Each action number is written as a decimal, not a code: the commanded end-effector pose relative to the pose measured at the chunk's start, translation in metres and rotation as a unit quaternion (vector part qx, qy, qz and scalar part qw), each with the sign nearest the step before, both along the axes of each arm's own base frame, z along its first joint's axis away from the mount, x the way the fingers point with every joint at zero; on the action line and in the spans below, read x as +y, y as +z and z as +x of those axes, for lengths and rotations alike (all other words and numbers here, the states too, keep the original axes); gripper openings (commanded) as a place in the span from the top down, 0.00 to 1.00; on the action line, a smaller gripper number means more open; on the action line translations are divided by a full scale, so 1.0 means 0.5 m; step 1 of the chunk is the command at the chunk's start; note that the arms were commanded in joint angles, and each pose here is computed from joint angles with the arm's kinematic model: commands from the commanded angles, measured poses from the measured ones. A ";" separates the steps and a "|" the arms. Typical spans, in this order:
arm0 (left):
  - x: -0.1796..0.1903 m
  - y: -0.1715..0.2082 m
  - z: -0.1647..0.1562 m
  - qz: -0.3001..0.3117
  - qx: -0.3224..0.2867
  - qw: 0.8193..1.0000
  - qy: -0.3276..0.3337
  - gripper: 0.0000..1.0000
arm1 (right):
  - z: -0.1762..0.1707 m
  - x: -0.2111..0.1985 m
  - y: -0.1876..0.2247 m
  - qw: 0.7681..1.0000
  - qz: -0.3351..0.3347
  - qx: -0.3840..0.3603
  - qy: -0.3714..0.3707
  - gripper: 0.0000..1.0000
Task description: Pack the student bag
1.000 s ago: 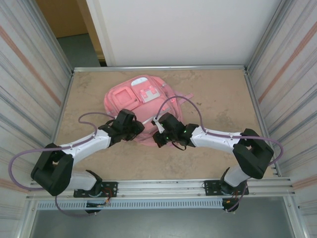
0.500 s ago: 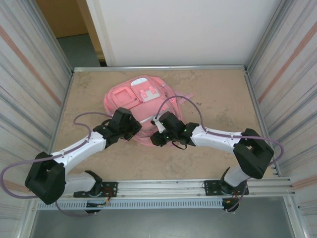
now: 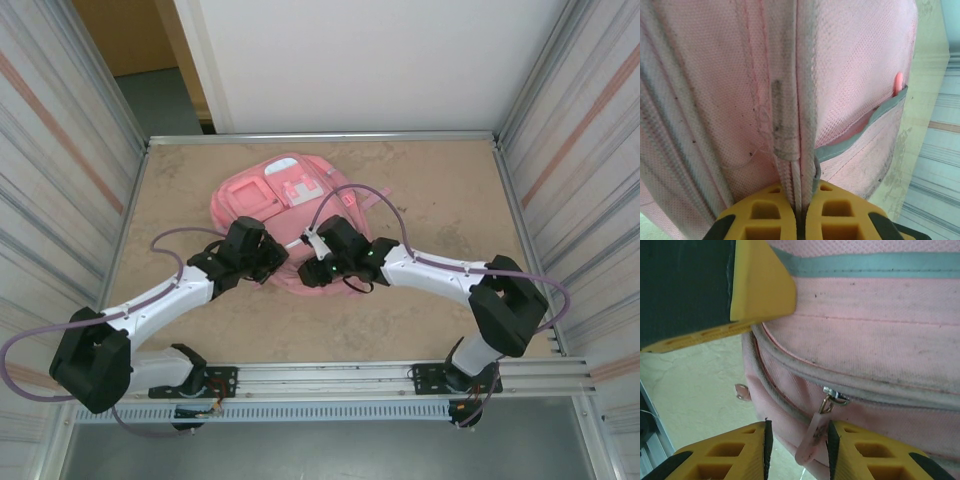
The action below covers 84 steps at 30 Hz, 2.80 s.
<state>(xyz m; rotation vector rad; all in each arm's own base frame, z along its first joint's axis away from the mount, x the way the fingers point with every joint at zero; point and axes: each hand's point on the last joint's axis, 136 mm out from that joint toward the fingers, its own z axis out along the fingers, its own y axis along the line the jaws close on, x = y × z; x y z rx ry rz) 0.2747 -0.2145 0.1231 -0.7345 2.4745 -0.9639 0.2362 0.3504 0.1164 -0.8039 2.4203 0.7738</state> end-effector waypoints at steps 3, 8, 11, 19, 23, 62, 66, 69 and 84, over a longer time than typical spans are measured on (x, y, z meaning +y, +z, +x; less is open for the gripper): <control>-0.043 0.065 -0.001 -0.059 -0.037 0.997 -0.034 1.00 | 0.032 -0.008 -0.016 0.999 -0.027 0.016 -0.038 0.67; -0.030 0.084 -0.003 -0.036 -0.050 0.997 -0.040 1.00 | 0.069 -0.026 -0.032 0.993 -0.070 0.006 -0.092 0.80; -0.021 0.094 -0.003 -0.031 -0.062 0.997 -0.043 1.00 | 0.068 -0.026 -0.029 0.994 -0.063 0.003 -0.095 0.93; 0.039 0.075 0.006 -0.023 -0.051 0.998 -0.025 1.00 | 0.078 -0.082 -0.022 0.990 -0.069 0.004 -0.120 1.00; 0.076 0.050 0.005 -0.018 -0.033 0.999 -0.015 1.00 | 0.104 -0.133 -0.020 0.986 -0.081 -0.009 -0.144 1.00; 0.172 0.042 -0.062 0.002 -0.008 1.000 0.022 0.40 | -0.050 0.141 0.089 0.994 0.063 -0.070 0.048 1.00; 0.146 0.050 -0.029 -0.018 -0.023 0.999 0.029 0.39 | -0.067 0.149 0.088 0.994 0.067 -0.065 0.058 1.00; 0.135 0.047 -0.016 -0.008 -0.025 0.999 0.034 0.39 | -0.077 0.155 0.083 0.993 0.076 -0.061 0.062 1.00; 0.123 0.040 -0.001 0.067 -0.052 0.995 -0.054 1.00 | 0.023 -0.012 0.009 0.995 -0.013 -0.099 -0.010 0.96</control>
